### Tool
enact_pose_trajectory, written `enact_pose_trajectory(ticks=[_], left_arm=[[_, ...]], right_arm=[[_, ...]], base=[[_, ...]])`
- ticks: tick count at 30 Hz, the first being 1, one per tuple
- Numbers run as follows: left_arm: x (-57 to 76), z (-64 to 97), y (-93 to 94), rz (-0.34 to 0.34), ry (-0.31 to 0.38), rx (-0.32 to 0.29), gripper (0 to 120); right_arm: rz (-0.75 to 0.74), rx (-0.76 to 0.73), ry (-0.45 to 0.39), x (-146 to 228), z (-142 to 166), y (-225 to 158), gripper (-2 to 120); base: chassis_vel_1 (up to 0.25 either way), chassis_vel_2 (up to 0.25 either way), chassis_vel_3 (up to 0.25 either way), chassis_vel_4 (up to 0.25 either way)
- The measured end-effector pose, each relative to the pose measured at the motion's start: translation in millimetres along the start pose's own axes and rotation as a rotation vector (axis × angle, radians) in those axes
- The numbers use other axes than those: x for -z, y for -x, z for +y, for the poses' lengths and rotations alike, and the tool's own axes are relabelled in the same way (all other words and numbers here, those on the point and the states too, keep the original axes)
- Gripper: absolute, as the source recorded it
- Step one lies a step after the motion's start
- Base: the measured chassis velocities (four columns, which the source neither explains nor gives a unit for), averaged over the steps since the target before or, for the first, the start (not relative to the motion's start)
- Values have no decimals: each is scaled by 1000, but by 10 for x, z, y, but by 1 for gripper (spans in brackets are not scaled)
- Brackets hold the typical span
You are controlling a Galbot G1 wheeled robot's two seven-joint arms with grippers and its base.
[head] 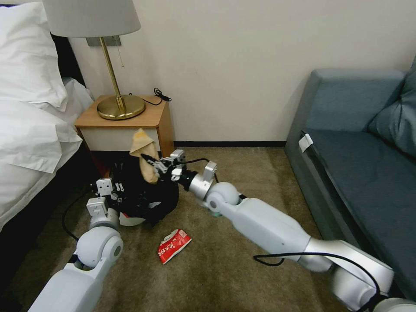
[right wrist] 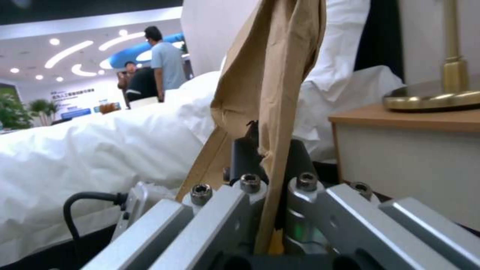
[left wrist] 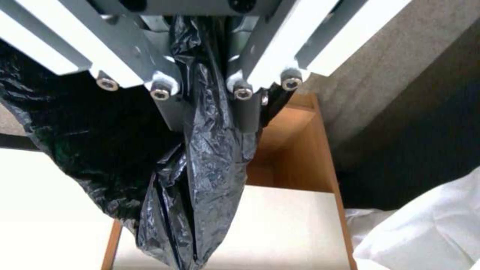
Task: Pick up the trash bin, then pick up the garbage on the floor and place it into the trash bin.
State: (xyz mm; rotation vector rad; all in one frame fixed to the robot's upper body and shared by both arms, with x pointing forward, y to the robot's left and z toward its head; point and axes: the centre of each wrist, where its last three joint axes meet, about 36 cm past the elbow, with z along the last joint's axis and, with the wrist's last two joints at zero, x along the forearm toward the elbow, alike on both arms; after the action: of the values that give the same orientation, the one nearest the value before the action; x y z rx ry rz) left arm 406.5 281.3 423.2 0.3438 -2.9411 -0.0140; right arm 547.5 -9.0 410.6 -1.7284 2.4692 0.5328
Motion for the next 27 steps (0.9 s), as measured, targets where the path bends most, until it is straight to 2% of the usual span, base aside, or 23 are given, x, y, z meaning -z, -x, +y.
enact_pose_trajectory(ticks=[10,12,15,18,19,20,22,24,25,27], left_arm=[[16,-10,-31,13,-20,-5,5],[21,-21,-38,16,-26,-8,5],[24,-24,-42,17,-29,-9,5],[20,-9,-48,22,-28,-9,5],[20,-9,-48,22,-28,-9,5],[20,3,-44,22,-25,-7,5],[16,9,-39,23,-24,-5,5],[7,18,-30,25,-20,-4,5],[7,18,-30,25,-20,-4,5],[5,23,-21,23,-20,-4,5]], right_arm=[[12,14,-10,-195,6,88,3],[14,11,-16,-235,-1,97,16],[15,9,-15,-258,-5,94,20],[16,0,-7,-370,-6,59,35],[16,0,-7,-370,-6,59,35],[18,-1,-6,-399,-1,51,42],[19,-3,-3,-414,1,49,45],[23,-4,-3,-429,-16,49,57],[23,-4,-3,-429,-16,49,57],[27,-5,-9,-418,-54,53,70]], base=[[0,0,0,0],[0,0,0,0],[0,0,0,0],[0,0,0,0],[0,0,0,0],[0,0,0,0],[0,0,0,0],[0,0,0,0],[0,0,0,0],[0,0,0,0]])
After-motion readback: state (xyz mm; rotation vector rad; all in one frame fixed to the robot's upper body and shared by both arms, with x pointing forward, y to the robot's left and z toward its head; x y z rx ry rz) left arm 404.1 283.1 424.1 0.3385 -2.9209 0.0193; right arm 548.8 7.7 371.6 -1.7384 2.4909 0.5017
